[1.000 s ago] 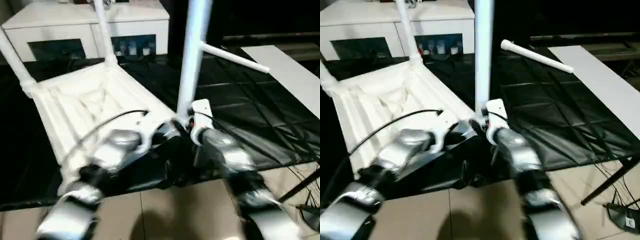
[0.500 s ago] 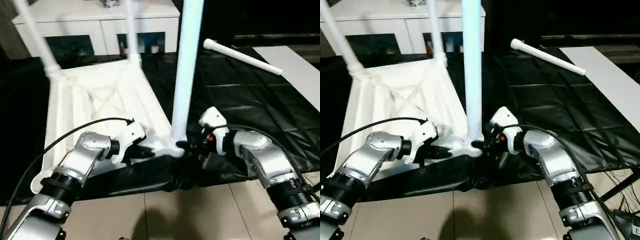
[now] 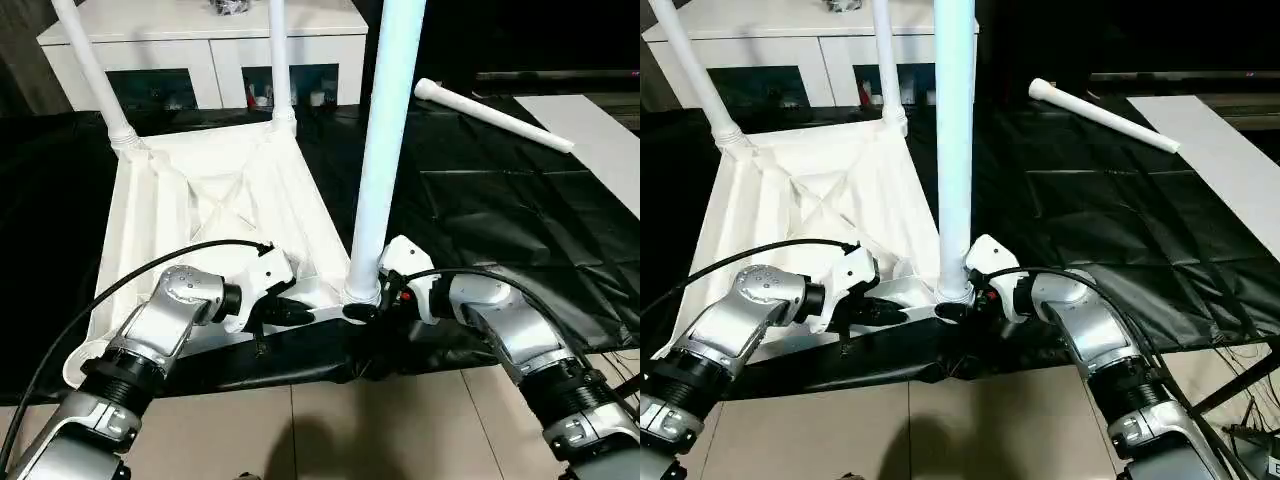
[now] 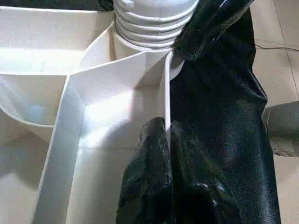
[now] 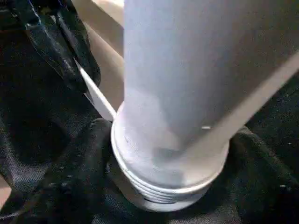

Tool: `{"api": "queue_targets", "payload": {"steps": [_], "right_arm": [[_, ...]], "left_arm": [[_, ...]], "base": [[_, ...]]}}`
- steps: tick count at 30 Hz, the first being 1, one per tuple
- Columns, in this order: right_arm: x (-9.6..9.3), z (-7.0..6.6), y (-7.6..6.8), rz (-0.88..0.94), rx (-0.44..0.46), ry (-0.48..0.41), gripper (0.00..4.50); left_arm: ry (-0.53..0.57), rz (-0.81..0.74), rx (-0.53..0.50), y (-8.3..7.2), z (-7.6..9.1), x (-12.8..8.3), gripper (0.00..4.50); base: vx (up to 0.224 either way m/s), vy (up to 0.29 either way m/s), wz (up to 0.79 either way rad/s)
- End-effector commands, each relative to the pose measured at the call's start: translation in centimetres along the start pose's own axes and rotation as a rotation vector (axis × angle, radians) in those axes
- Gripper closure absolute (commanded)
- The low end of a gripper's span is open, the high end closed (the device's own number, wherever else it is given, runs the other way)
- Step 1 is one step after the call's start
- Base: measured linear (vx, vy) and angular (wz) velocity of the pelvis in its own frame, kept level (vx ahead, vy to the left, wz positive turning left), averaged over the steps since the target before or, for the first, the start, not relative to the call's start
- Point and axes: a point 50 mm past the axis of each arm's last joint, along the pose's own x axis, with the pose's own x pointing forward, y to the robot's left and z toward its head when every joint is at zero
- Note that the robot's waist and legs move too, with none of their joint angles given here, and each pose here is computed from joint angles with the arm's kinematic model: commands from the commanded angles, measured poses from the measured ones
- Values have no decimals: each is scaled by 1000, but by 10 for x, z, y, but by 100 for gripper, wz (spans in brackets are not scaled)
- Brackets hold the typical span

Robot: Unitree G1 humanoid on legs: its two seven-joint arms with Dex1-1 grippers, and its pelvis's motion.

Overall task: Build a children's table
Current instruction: Rotate leg to tighten

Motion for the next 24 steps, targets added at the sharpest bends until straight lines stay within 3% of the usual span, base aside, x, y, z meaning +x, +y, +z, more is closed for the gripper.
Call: {"api": "queue_targets", "payload": {"steps": [1,10,18,19,20,21,24], "right_arm": [[-2,5,-6,-25,13,-27,148],[-2,6,-2,4,39,-79,177],[17,-5,-6,-279,236,-112,178],[24,-11,-8,-428,311,-92,178],[24,-11,-8,-428,311,-92,178],[31,-19,-7,-548,372,-55,178],[43,-34,-2,-683,442,34,178]], "left_arm": [[-12,-44,16,-5,4,2,450],[-7,-60,3,-7,2,0,450],[8,41,-60,-5,-1,18,450],[10,135,-94,-1,0,30,450],[10,135,-94,-1,0,30,450],[14,254,-141,4,1,41,450],[3,469,-235,14,6,59,450]], "base": [[0,0,0],[0,0,0],[0,0,0],[0,0,0],[0,0,0],[0,0,0],[0,0,0]]}}
